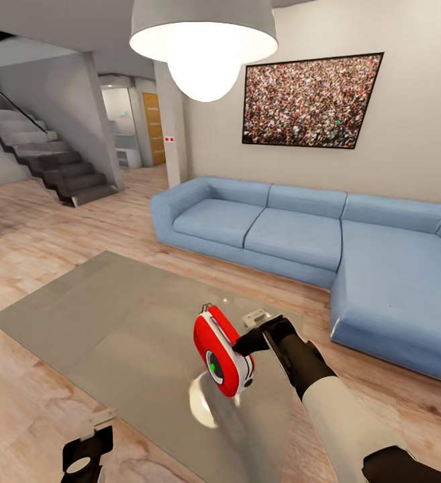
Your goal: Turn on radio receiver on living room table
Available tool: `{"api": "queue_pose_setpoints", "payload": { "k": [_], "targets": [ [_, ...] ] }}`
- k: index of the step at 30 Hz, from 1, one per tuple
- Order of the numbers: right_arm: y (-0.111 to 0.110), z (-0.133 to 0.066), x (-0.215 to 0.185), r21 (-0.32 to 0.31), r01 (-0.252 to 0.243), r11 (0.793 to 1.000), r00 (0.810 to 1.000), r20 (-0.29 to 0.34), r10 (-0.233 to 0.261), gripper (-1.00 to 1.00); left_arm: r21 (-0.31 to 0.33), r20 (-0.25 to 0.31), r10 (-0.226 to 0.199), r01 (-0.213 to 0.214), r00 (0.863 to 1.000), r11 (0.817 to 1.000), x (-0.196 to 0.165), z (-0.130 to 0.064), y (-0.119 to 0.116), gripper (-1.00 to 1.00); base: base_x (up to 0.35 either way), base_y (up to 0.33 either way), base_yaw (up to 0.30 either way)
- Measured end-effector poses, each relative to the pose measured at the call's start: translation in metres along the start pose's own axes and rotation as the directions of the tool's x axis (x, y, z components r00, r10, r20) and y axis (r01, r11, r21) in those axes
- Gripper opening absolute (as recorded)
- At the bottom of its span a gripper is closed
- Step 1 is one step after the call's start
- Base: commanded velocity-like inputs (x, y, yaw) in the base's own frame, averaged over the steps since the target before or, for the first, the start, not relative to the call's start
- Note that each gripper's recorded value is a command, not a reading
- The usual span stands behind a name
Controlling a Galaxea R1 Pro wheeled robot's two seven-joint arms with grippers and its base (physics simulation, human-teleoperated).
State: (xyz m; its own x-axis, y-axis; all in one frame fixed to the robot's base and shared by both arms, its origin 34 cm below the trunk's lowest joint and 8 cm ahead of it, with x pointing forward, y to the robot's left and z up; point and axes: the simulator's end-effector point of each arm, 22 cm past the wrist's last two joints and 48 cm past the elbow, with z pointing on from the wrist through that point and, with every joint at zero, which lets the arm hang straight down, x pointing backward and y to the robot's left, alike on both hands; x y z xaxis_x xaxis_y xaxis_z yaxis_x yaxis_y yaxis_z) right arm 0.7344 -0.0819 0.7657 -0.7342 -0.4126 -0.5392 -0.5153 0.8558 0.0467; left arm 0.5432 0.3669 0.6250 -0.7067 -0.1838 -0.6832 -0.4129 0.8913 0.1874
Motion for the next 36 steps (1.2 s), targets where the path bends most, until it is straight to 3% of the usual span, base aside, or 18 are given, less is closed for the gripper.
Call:
{"api": "queue_pose_setpoints", "payload": {
  "k": [20,24,36],
  "targets": [
    [0.003,0.003,0.007,-0.002,-0.012,1.0,1.0,-0.026,0.012,-1.0,0.002,0.021,-0.003,0.003,1.0,1.0,-0.007,0.0,0.0,-1.0,0.029,0.012,0.0],
    [0.004,0.006,0.015,-0.005,-0.017,1.0,0.999,-0.045,0.017,-1.0,0.002,0.049,-0.009,0.009,0.999,1.0,-0.014,0.0,0.0,-1.0,0.0,0.0,0.0],
    [0.006,0.016,0.032,-0.013,-0.024,1.0,0.996,-0.083,0.023,-1.0,0.002,0.058,-0.012,0.012,0.998,1.0,-0.013,0.001,-0.001,-1.0,0.0,0.0,0.0]
  ]
}}
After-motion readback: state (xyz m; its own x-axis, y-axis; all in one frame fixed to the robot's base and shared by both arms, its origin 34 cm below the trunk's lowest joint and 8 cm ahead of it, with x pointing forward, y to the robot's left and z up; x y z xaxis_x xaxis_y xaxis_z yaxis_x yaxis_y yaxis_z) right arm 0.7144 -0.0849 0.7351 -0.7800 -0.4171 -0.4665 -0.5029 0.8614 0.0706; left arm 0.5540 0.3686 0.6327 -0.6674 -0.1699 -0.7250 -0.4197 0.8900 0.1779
